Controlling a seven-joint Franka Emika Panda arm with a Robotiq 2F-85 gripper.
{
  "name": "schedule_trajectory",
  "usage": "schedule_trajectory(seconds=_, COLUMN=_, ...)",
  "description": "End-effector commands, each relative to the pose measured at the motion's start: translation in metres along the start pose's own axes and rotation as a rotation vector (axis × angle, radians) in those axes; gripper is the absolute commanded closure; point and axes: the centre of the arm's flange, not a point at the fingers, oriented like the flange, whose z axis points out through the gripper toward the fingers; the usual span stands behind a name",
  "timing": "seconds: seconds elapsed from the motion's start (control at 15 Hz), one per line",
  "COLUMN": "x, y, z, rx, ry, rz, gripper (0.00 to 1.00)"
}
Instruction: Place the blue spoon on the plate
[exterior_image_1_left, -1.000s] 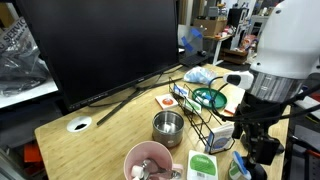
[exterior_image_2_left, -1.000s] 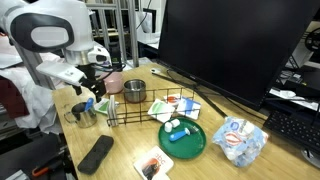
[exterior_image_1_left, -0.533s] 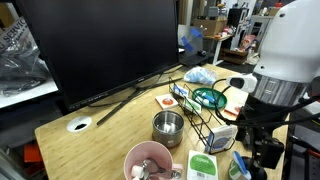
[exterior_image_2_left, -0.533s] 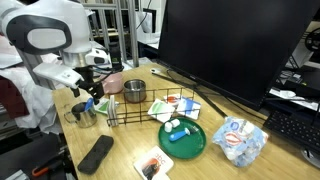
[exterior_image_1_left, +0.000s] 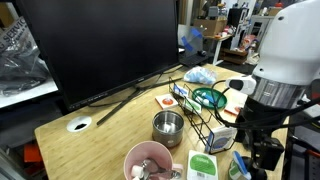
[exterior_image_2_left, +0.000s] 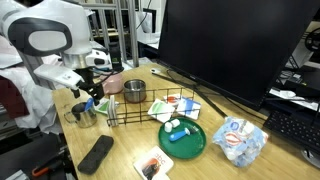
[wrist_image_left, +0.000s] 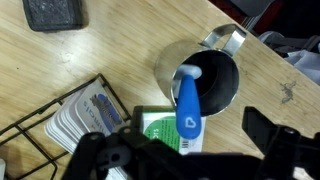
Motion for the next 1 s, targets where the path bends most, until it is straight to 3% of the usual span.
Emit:
schedule_trajectory(seconds=0.0, x=0.006, y=0.003, z=0.007, rx=0.003, ry=0.011, rz=-0.006, gripper=0.00)
schedule_trajectory(seconds=0.4, x=0.015, y=0.007, z=0.016, rx=0.004, ry=0.012, rz=-0.010, gripper=0.02)
schedule_trajectory(seconds=0.47, x=0.017, y=0.008, z=0.015, rx=0.003, ry=0.016, rz=-0.009, gripper=0.19)
schedule_trajectory(seconds=0.93, x=0.019, y=0.014, z=0.011, rx=0.001, ry=0.031, rz=0.005, gripper=0.69)
